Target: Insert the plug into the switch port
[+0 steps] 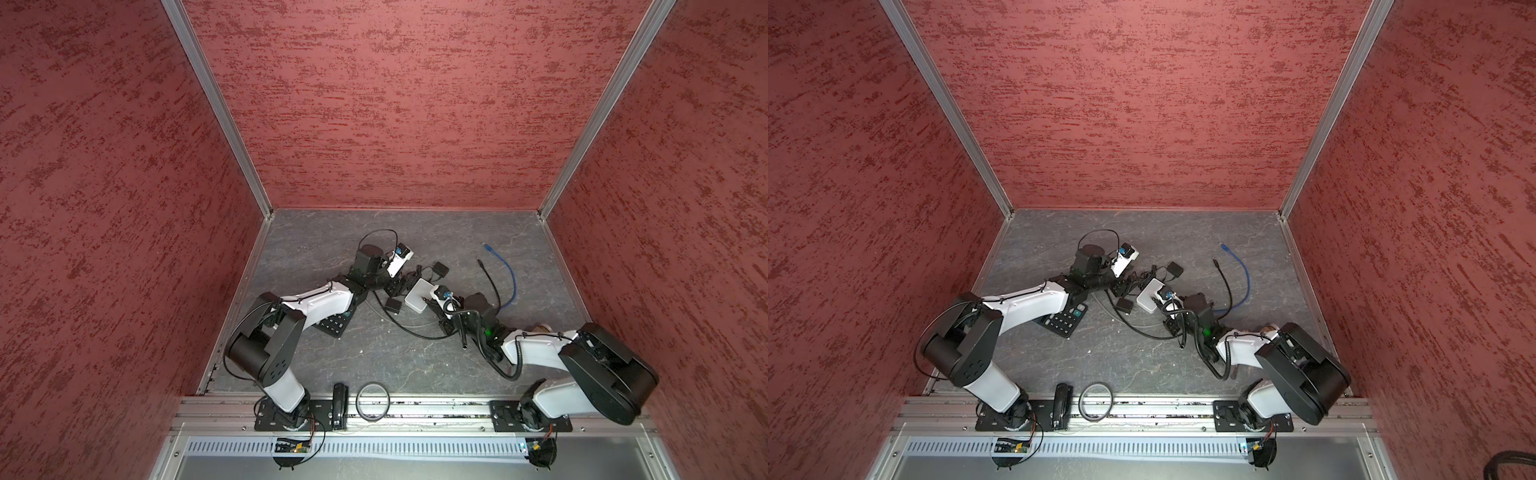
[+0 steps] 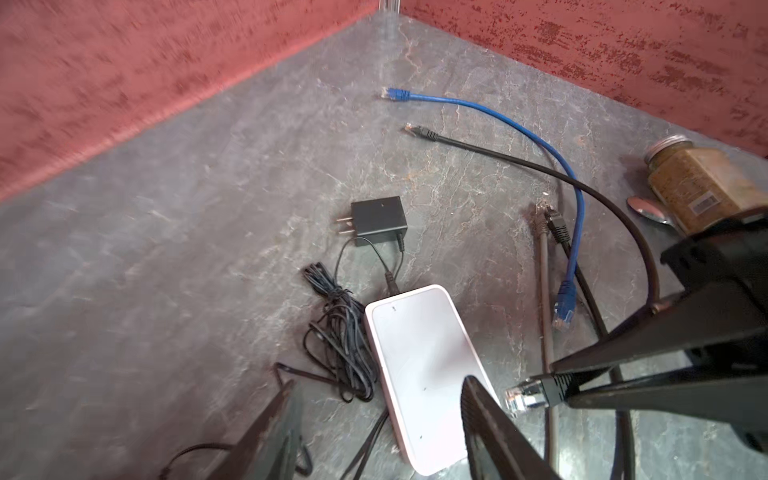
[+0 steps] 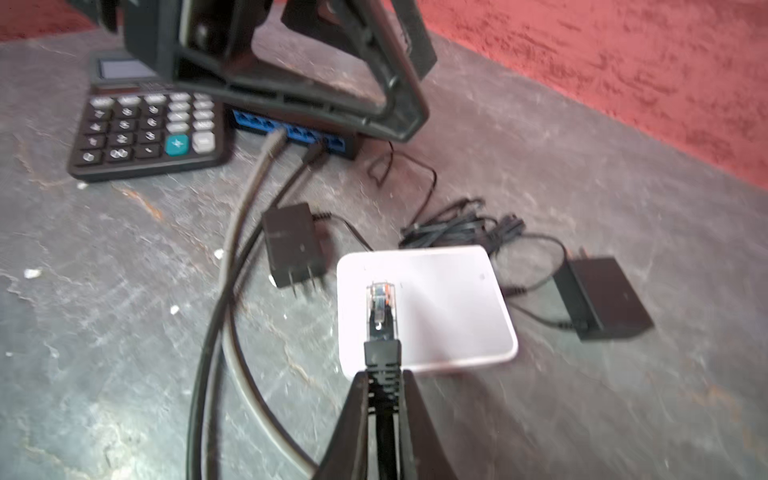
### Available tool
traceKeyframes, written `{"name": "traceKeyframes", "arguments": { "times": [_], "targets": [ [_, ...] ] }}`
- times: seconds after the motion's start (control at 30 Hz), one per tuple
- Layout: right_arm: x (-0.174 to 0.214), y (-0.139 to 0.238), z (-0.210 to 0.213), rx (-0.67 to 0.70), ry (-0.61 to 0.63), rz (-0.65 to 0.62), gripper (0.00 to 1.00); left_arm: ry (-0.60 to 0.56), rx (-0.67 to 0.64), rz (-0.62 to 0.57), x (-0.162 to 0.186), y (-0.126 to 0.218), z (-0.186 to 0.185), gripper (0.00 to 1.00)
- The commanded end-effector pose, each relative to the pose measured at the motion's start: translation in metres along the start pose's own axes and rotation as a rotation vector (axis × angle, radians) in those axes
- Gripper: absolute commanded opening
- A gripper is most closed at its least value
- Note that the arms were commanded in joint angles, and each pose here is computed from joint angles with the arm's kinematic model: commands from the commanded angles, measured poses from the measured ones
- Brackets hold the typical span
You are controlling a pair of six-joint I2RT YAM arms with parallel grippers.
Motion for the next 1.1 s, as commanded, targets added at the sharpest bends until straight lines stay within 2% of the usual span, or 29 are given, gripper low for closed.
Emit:
{"name": "traceKeyframes", "arguments": {
  "times": [0.0, 0.43, 0.73, 1.07],
  "targets": [
    [-0.001, 0.004, -0.013, 0.135, -0.063, -0.026, 0.05, 0.114, 0.063, 0.064, 0.000, -0.014, -0.004, 0.61],
    [0.025, 0.007, -0.013, 0.196, -0.139, 0.023, 0.05, 0.137, 0.122, 0.176, 0.020, -0.057, -0.028, 0.61],
    [0.030, -0.005, -0.010, 0.184, -0.129, 0.073, 0.05, 0.192, 0.061, 0.215, 0.036, -0.069, -0.012, 0.61],
    [0.037, -0.018, -0.004, 0.155, -0.115, 0.091, 0.05, 0.223, 0.062, 0.230, 0.042, -0.077, -0.004, 0.61]
  ]
}}
Point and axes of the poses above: each gripper's point midway between its finger pads, its own y axis back along the fingers, its own z axis along the line the jaws close on, x = y × z, the point moved 6 cm from there along y, back along the fingers, and after that the axes turned 9 degrees about y, right-handed, at the moved point
